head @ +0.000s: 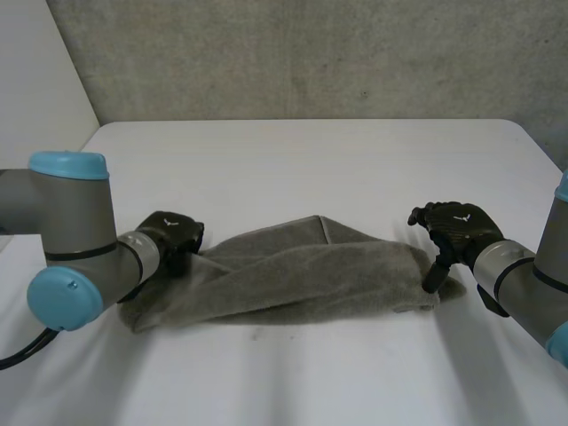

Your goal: Fold the towel.

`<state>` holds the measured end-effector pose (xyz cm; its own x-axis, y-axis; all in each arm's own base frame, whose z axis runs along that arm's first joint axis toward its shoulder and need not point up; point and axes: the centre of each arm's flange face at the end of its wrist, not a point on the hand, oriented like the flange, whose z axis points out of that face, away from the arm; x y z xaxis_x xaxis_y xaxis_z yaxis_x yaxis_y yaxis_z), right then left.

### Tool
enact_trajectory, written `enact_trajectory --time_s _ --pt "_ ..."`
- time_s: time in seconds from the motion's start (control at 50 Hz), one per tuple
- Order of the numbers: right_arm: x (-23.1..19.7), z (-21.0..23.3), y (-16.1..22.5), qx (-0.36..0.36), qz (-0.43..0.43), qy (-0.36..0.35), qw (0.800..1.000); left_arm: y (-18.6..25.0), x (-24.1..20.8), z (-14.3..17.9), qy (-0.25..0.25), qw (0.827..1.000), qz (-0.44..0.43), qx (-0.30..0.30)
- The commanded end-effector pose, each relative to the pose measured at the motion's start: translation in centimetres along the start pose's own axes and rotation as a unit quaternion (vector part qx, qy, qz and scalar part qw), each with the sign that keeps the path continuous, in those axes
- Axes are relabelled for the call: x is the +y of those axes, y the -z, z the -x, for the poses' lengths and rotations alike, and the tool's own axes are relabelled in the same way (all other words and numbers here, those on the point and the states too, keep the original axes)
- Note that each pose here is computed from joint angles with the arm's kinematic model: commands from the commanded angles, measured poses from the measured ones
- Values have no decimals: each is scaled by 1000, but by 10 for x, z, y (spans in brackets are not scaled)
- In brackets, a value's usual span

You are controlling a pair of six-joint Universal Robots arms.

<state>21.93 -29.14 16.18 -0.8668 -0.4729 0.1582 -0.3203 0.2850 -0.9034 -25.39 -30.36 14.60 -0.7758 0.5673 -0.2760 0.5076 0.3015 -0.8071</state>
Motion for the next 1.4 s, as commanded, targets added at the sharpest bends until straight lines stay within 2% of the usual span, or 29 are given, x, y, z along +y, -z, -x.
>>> enact_trajectory --time_s 0.02,0.14,0.54,0.8,1.02,1.4 --pt "-2 0 0 -1 -3 0 1000 23 -22 3 -3 998 -54 -17" --pt "-10 -2 2 2 -11 1 1000 38 -36 5 -13 994 -103 -32" --pt "-5 1 5 -2 -3 1 1000 28 -10 -2 -10 998 -63 -20" --pt "1 4 5 -7 7 3 1000 43 -18 0 -8 997 -79 -27" --pt "5 5 6 -9 13 21 1000 55 -8 -7 -9 997 -75 -22" --pt "10 9 5 -14 19 22 999 22 3 -2 -12 994 -103 -42"
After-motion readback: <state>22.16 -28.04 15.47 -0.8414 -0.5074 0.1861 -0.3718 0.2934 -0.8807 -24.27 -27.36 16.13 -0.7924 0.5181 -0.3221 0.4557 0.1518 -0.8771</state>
